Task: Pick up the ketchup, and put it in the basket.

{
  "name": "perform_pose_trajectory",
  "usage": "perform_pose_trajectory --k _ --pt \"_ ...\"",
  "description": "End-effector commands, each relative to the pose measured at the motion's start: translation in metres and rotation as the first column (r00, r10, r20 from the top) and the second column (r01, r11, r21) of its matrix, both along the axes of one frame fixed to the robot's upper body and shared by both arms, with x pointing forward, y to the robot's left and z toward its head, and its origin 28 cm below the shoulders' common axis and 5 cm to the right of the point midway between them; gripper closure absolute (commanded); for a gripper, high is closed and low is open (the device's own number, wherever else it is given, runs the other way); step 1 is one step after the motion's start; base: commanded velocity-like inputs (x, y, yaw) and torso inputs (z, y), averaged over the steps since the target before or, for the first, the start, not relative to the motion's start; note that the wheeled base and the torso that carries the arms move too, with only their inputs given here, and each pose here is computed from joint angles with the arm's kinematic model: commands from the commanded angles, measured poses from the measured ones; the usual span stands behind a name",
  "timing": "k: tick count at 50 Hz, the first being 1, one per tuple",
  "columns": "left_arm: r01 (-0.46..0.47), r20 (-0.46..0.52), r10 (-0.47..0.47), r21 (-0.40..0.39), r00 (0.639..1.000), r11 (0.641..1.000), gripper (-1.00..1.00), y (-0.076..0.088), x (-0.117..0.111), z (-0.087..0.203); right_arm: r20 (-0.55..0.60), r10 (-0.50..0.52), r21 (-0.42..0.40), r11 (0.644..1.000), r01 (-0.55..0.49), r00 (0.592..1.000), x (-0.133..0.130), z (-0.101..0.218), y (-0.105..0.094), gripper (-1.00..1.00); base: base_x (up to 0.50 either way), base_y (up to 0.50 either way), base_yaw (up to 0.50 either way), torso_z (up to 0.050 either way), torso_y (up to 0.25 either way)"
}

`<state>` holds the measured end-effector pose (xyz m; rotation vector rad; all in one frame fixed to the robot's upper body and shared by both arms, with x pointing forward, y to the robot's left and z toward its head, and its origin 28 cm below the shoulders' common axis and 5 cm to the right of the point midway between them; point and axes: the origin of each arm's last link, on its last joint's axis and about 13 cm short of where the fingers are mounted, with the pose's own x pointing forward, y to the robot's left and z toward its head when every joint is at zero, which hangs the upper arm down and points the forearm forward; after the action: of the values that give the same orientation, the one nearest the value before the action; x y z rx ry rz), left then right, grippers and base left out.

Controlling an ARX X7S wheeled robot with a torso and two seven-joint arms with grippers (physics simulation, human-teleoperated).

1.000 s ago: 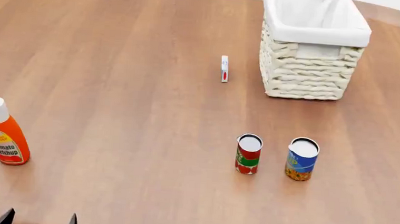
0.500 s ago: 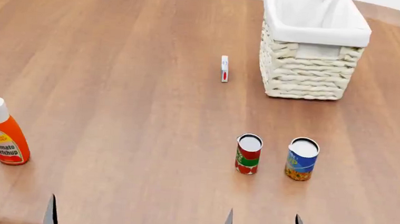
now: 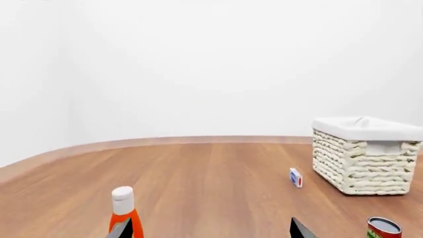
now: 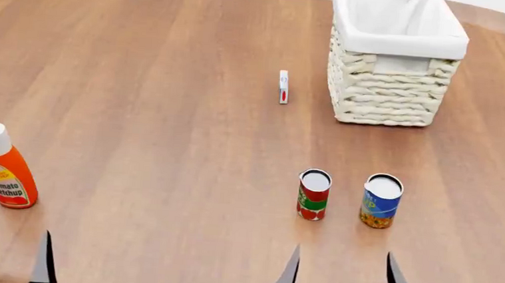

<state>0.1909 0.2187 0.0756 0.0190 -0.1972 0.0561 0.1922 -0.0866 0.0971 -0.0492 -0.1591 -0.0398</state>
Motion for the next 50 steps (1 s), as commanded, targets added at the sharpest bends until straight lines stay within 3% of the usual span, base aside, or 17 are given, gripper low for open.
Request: perform_pose_trajectory --k 1,50 --pt "0.0 0.011 0.0 -0.002 1.0 1.0 -1.0 0.0002 -0.0015 0.0036 0.011 -0.01 0.002 1.0 0.01 1.0 -0.0008 0.0029 0.0005 -1.0 0.0 0.0 0.0 0.0 0.0" --pt "0.0 0.011 0.0 0.01 1.0 1.0 -1.0 0.0004 -0.0014 0.0009 0.002 -0.014 0.004 1.0 0.014 1.0 0.0002 0.0012 0.0005 -1.0 0.48 0.0 0.0 0.0 0.0"
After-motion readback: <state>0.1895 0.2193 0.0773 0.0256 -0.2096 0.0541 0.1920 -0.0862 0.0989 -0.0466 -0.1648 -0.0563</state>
